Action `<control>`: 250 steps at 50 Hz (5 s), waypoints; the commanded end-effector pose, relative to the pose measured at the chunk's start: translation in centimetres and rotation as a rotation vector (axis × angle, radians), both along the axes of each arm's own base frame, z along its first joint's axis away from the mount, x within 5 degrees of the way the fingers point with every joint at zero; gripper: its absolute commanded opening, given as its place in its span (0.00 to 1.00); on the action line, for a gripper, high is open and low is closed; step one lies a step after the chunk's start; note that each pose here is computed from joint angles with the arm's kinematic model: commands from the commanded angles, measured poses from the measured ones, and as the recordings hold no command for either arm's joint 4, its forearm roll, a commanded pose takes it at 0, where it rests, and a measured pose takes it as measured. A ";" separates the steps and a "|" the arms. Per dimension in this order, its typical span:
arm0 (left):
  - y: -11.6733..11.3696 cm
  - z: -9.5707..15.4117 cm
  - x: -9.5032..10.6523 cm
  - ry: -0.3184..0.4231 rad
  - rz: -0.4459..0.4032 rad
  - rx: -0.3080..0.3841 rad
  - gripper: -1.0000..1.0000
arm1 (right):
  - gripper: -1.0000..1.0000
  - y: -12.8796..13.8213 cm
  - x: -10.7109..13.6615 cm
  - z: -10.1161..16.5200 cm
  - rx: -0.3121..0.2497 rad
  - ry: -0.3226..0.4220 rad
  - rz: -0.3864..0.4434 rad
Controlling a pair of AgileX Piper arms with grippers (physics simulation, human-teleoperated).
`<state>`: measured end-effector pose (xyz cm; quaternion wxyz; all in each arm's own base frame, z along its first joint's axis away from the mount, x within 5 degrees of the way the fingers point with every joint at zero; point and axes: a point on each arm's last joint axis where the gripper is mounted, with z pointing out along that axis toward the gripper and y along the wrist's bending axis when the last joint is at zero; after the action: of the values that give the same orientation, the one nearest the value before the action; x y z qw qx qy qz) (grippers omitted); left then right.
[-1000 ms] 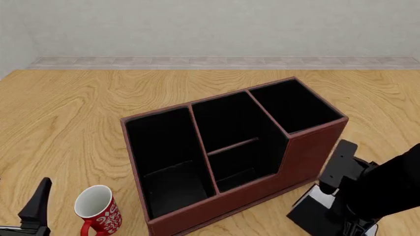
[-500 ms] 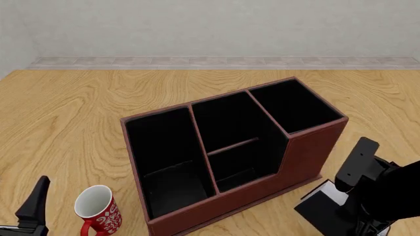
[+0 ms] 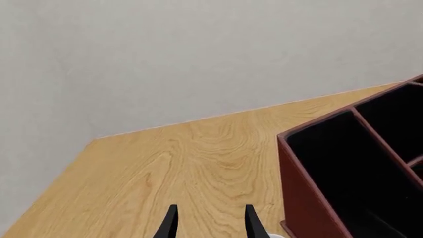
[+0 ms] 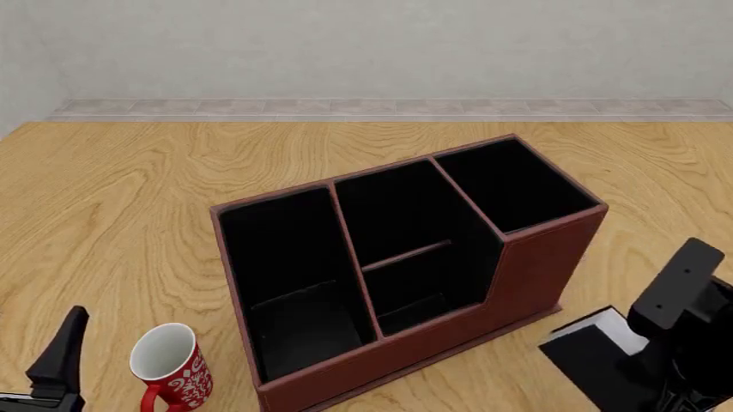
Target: Pick up the book and place it in the right compartment of the caddy.
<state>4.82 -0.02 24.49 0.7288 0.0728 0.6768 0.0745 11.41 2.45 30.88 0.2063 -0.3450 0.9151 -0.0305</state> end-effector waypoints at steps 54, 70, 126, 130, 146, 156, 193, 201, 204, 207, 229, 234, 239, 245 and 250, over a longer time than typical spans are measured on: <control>-0.1 0.6 -0.1 -0.011 -0.018 0.005 1.00 | 0.00 -2.2 -3.2 8.7 -0.013 -0.395 -0.087; -0.1 0.7 -0.2 -0.013 -0.018 0.006 1.00 | 0.00 -2.3 -3.1 10.4 -0.048 -0.445 -0.061; 0.0 1.4 -0.4 -0.018 0.003 0.009 1.00 | 0.00 0.5 4.2 17.7 -0.111 -0.537 0.241; 0.0 1.2 -0.4 -0.016 0.010 0.009 1.00 | 0.00 0.8 4.9 18.4 -0.111 -0.549 0.254; 0.1 1.2 -0.4 -0.012 0.014 0.010 1.00 | 0.00 2.6 7.9 19.8 -0.077 -0.560 0.288; 0.1 0.8 -0.3 -0.003 0.012 0.003 1.00 | 0.00 3.8 9.7 20.3 -0.053 -0.561 0.305; 0.1 1.7 -0.6 -0.008 0.018 0.016 1.00 | 0.00 5.7 13.9 18.8 -0.001 -0.479 0.258; 0.1 1.7 -0.6 -0.007 0.020 0.012 1.00 | 0.00 6.0 15.2 18.0 0.004 -0.450 0.242; 0.1 1.8 -0.6 -0.007 0.021 0.012 1.00 | 0.00 6.1 15.8 17.8 0.004 -0.442 0.240; 0.1 1.7 -0.6 -0.006 0.025 0.014 1.00 | 0.00 6.5 16.1 17.7 0.006 -0.438 0.244; 0.1 0.8 -0.3 0.010 0.030 0.016 1.00 | 0.00 6.3 17.8 15.9 0.029 -0.367 0.169; 0.1 1.0 -0.4 0.009 0.029 0.018 1.00 | 0.00 6.0 17.9 15.1 0.028 -0.338 0.150; 0.1 0.9 -0.3 0.009 0.029 0.017 1.00 | 0.00 5.9 17.8 15.1 0.032 -0.337 0.142; 0.1 0.8 -0.3 0.011 0.028 0.017 1.00 | 0.00 5.7 17.7 14.1 0.035 -0.298 0.119; 0.1 0.8 -0.3 0.010 0.029 0.017 1.00 | 0.00 4.5 18.1 13.3 0.012 -0.275 0.095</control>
<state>4.49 0.10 25.36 0.7239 0.0694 0.6804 0.0902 29.46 8.14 45.07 0.3485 -0.4019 0.8447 -0.0599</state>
